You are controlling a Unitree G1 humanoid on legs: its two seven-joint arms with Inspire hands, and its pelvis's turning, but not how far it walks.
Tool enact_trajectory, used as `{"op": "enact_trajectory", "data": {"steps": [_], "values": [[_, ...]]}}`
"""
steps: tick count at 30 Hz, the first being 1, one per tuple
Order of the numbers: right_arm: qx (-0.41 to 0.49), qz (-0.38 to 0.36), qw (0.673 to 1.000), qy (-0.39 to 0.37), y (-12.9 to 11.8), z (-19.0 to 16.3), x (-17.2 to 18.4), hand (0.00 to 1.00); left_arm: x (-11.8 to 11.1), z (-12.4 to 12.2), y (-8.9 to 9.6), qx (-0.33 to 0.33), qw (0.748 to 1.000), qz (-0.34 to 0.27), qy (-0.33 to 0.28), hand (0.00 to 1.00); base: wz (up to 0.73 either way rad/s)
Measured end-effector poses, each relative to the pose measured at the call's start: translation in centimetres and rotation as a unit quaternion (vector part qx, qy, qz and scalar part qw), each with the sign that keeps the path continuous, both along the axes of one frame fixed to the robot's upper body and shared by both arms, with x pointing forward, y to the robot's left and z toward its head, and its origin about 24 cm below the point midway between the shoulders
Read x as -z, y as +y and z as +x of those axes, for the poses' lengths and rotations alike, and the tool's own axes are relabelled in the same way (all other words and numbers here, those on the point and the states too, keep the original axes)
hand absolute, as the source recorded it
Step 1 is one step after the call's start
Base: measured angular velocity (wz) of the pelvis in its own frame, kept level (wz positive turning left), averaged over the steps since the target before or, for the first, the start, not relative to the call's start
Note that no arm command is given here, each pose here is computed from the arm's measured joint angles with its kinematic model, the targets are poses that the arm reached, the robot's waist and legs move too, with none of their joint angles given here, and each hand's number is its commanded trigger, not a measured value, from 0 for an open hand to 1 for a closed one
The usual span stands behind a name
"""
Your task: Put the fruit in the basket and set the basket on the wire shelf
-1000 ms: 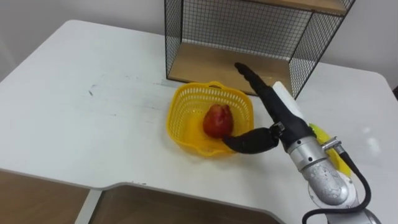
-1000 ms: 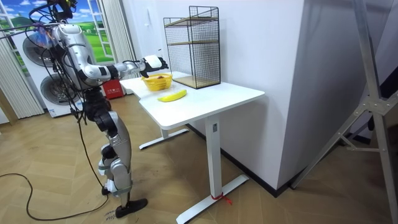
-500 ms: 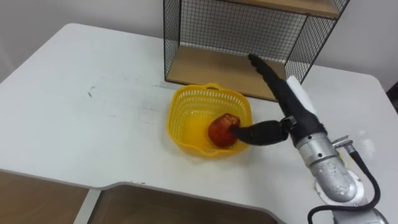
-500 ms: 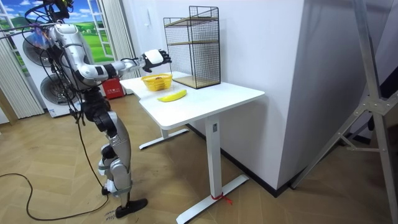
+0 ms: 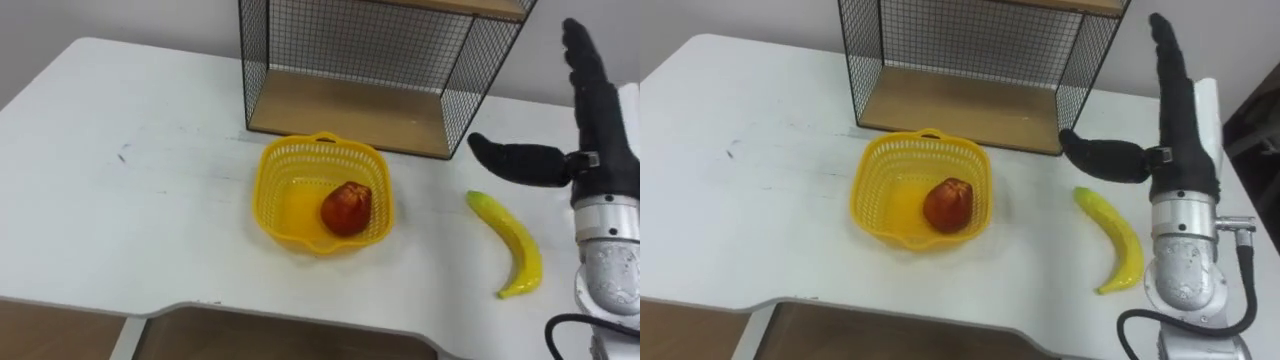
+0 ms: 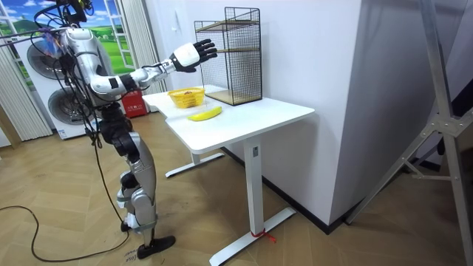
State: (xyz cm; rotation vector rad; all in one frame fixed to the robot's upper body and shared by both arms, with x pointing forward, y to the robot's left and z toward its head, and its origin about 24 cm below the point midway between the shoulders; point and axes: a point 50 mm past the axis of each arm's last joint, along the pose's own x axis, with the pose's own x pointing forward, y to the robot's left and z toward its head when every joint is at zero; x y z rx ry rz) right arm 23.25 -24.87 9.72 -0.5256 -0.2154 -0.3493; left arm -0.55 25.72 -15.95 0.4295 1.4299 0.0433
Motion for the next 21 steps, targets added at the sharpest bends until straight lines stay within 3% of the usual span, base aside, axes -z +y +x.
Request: {"op": "enact_trajectory", "data": {"steps": [10, 21], "values": [[0.052, 0.004, 0.998, 0.023, -1.5, -0.4, 1.6, 0.0, 0.0, 0.0, 0.1, -0.002, 1.0, 0.008, -0.002, 0.0, -0.05], [0.07, 0.006, 0.993, 0.098, -2.6, -0.8, 4.8, 0.0, -0.2, 0.8, 0.1, 0.001, 1.0, 0.006, -0.01, 0.0, 0.0]]}}
